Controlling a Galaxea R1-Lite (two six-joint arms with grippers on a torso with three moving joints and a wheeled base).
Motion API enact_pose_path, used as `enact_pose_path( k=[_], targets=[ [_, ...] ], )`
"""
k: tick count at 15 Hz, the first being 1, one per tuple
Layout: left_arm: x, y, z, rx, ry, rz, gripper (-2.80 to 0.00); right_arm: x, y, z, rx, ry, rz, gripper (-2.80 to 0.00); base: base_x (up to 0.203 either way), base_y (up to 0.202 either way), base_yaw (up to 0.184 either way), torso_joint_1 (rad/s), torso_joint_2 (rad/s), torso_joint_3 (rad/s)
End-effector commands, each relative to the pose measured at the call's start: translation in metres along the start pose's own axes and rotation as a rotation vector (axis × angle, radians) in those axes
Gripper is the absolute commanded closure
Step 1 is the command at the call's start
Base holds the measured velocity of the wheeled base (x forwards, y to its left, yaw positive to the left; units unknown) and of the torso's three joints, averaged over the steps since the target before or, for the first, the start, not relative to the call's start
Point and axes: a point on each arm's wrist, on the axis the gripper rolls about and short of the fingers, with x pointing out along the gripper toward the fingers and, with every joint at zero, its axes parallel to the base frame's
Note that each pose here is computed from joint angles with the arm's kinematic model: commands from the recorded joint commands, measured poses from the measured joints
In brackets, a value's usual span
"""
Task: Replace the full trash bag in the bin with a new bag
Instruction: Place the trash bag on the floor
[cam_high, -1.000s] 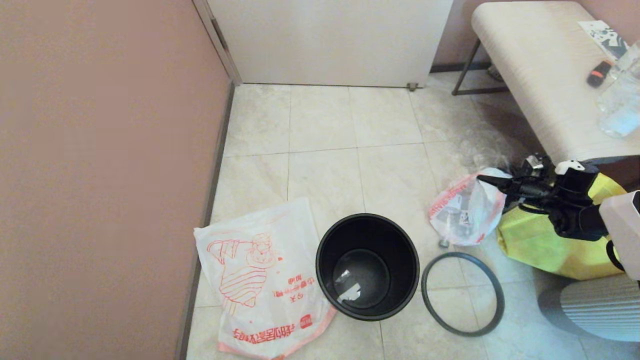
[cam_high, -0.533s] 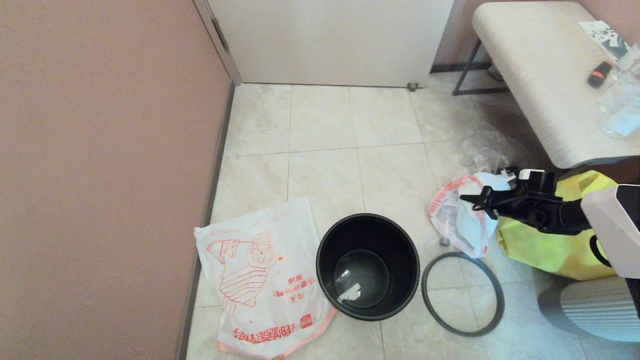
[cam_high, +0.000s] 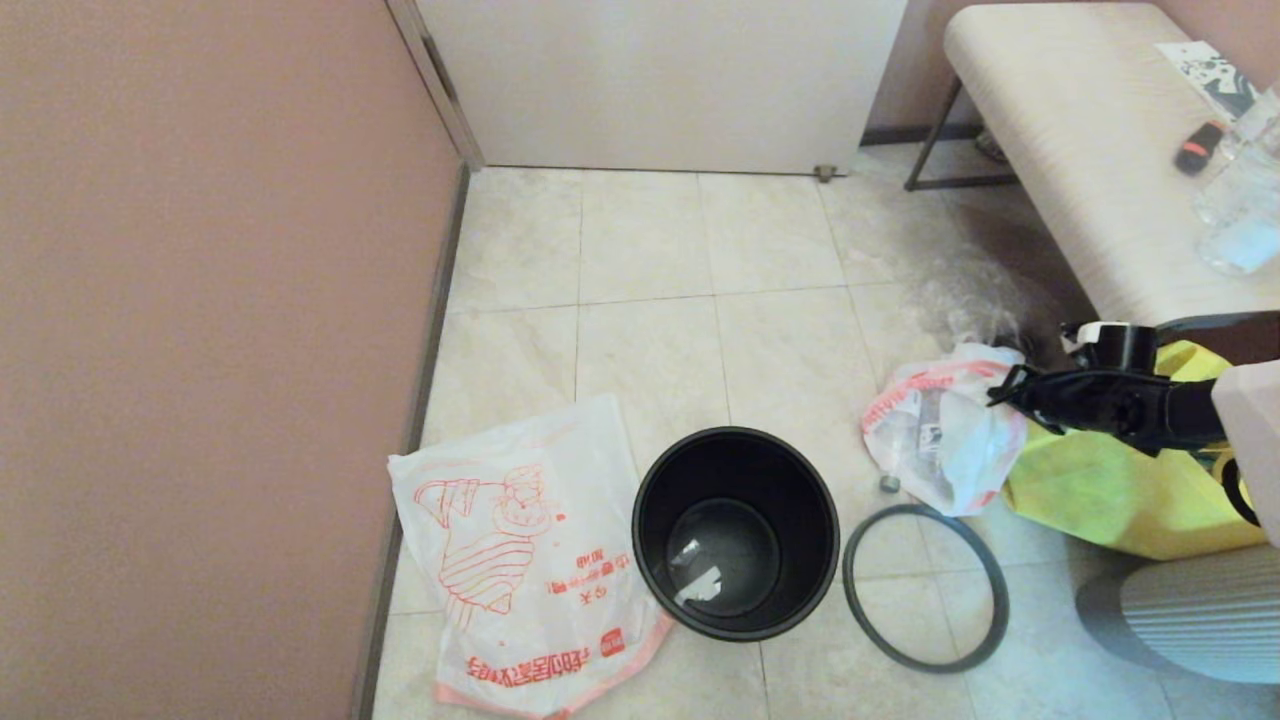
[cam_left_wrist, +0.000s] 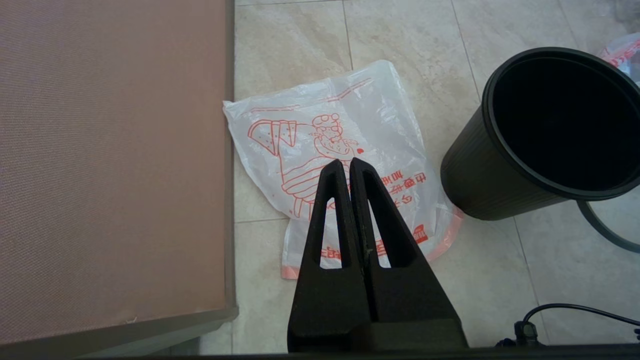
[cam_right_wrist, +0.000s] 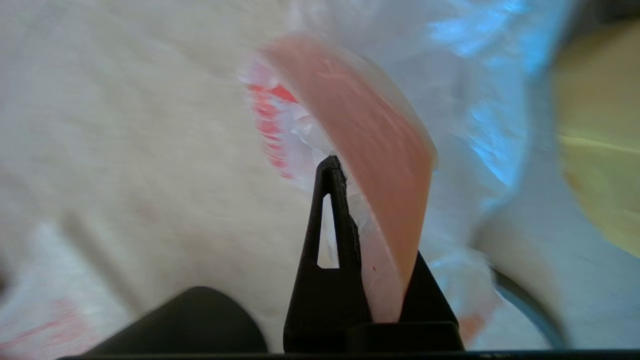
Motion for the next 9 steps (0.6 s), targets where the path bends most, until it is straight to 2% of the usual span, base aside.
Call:
enact_pose_path(
  k=[1,3,4,5,9],
  targets=[
    [0.000,0.000,0.000,0.000,0.001,0.000,0.00,-0.004,-0.005,0.003,-0.016,-0.018,-0.068,0.00,0.000,0.000,0.000,0.000,0.00,0.000],
    [0.000,0.000,0.000,-0.001,0.001,0.000,0.00,-0.006,-0.005,0.005,-0.071,-0.047,-0.166,0.00,0.000,0.000,0.000,0.000,0.00,0.000],
    [0.000,0.000,0.000,-0.001,0.000,0.000,0.00,-0.008,-0.001,0.008,-0.097,-0.059,-0.185,0.00,0.000,0.000,0.000,0.000,0.00,0.000],
    [0.000,0.000,0.000,-0.001,0.001,0.000,0.00,-0.011,0.003,0.011,-0.105,-0.068,-0.190,-2.80,0.000,0.000,0.000,0.000,0.00,0.000],
    [0.000,0.000,0.000,0.000,0.001,0.000,0.00,-0.041,0.029,0.033,-0.105,-0.048,-0.193,-2.80,0.000,0.000,0.000,0.000,0.00,0.000]
  ],
)
